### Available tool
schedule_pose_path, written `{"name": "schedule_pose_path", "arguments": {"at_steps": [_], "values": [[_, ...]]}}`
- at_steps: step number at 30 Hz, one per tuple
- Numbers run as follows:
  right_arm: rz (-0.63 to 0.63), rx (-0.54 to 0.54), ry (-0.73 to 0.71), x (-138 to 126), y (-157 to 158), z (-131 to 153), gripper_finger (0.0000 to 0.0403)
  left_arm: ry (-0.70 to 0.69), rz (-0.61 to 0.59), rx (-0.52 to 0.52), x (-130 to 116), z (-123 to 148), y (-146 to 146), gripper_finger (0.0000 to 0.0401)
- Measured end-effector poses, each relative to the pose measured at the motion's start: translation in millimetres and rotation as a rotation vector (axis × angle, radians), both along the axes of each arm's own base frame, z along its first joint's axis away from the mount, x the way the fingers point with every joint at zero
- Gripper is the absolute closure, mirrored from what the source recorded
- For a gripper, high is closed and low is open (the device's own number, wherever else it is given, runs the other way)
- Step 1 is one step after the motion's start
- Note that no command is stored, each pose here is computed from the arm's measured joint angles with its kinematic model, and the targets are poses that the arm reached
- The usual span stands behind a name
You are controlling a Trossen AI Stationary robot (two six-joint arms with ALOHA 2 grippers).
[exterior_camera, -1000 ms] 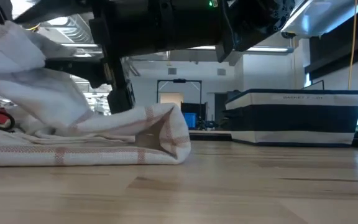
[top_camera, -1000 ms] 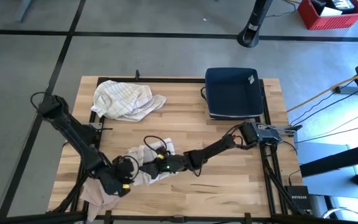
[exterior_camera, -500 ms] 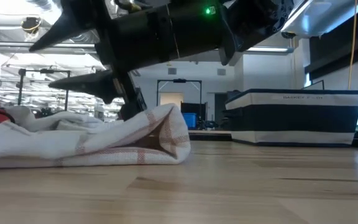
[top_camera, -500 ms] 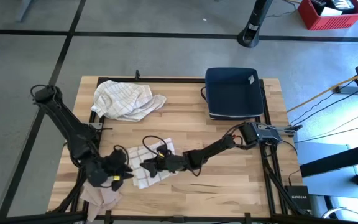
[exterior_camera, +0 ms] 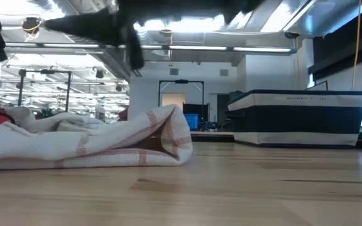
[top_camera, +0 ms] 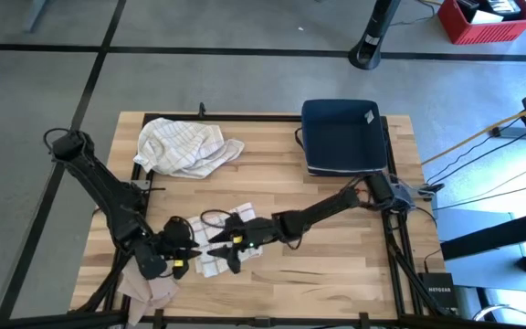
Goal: Fold towel
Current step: Fold the white patterned towel
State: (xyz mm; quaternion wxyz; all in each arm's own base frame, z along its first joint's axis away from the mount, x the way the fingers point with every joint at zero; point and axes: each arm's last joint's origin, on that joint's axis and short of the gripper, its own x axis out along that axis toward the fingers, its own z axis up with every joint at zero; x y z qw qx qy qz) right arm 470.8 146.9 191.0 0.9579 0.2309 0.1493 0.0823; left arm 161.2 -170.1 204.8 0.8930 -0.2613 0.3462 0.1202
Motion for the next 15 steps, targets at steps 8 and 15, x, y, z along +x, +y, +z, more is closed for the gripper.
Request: {"name": "schedule_pose_path", "arguments": {"at_steps": [8,15], "values": [[0.032,-0.5,0.366,-57,6,35,0.021,0.162,0.149,0.0,7,-8,28,0.0271],[-0.059,-0.728,0.567,-96,-3,2,0.021,0.422,0.316,-0.091,5,-27,58,0.0202]]}}
